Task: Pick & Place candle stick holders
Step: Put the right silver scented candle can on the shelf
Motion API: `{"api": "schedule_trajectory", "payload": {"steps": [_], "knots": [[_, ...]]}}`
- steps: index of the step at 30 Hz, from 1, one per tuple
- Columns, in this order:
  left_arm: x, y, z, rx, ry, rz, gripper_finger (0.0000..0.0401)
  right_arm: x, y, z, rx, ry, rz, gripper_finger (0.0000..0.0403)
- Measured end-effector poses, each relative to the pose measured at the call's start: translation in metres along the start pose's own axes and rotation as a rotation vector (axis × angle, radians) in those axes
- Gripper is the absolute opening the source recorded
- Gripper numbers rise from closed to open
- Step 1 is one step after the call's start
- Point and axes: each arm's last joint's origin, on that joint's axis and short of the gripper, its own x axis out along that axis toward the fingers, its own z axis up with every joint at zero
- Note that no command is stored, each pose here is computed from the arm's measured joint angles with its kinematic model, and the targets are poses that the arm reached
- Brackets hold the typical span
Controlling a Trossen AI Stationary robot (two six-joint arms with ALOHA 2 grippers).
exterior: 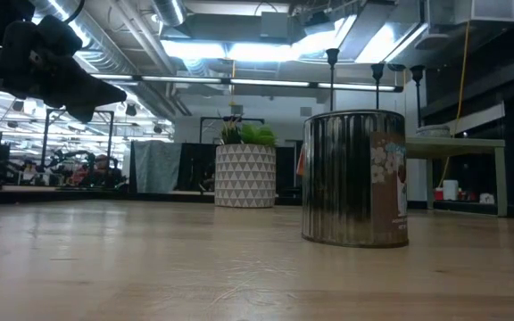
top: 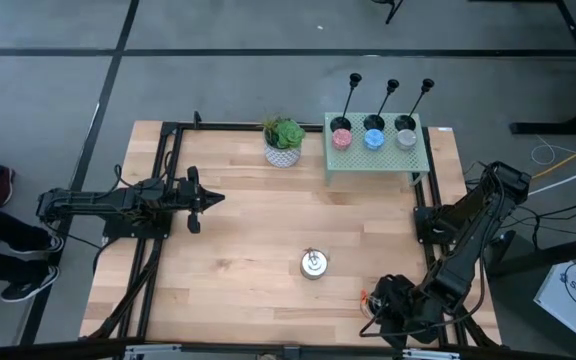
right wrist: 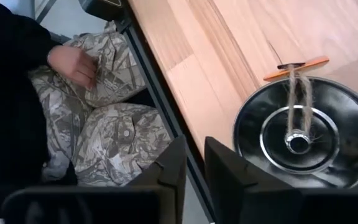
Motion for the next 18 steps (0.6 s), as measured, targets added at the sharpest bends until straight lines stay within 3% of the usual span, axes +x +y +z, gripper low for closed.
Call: {"api": "schedule_trajectory", "payload": {"steps": [6, 12, 18], "knots": [[0.000, 0.000, 0.000, 0.000, 0.000, 0.000, 0.0013, 0.000, -0.005, 0.000, -0.005, 0.003, -0.050, 0.0044], [0.000, 0.000, 0.000, 0.000, 0.000, 0.000, 0.0009, -0.001, -0.014, 0.000, 0.075, 0.003, -0.142, 0.0043], [0.000, 0.000, 0.000, 0.000, 0.000, 0.000, 0.0010, -0.001, -0.013, 0.000, 0.101, 0.001, -0.134, 0.0043]]}}
